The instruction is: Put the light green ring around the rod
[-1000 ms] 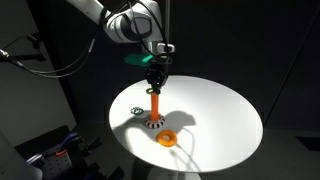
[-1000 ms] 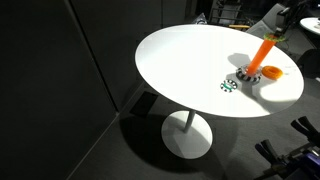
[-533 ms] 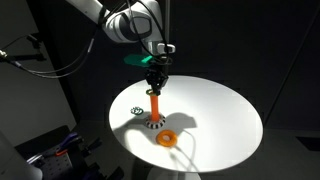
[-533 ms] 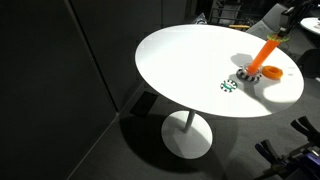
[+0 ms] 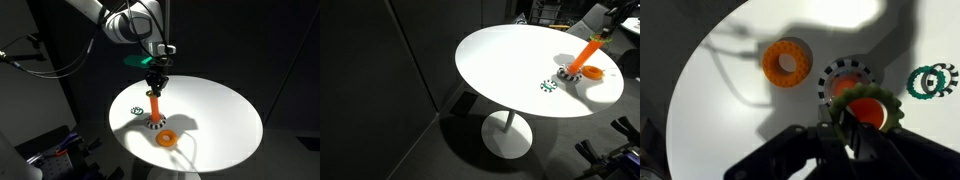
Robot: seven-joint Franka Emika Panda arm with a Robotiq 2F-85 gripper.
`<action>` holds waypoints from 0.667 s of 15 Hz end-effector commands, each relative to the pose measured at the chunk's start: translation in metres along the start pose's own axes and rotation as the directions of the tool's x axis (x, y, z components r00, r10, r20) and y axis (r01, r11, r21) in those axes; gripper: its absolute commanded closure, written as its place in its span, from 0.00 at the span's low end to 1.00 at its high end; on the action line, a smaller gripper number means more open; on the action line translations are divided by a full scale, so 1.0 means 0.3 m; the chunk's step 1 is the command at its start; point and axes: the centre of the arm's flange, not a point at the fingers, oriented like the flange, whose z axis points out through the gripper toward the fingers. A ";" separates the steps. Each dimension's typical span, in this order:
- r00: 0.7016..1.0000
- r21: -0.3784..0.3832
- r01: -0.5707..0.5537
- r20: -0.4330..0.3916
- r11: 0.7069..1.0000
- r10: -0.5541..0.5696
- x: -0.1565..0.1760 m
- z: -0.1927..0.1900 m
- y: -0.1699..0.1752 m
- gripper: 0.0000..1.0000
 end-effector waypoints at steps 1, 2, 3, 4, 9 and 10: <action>1.000 0.018 0.002 0.006 1.000 -0.002 -0.035 -0.018 0.021 0.56; 1.000 0.019 0.001 0.006 1.000 -0.001 -0.036 -0.018 0.022 0.50; 1.000 0.018 0.000 0.006 1.000 0.000 -0.036 -0.018 0.023 0.42; 1.000 0.018 0.000 0.007 1.000 0.000 -0.036 -0.016 0.023 0.34; 1.000 0.022 0.001 0.012 1.000 -0.002 -0.040 -0.016 0.020 0.00; 1.000 0.026 0.002 0.016 1.000 -0.003 -0.040 -0.021 0.018 0.00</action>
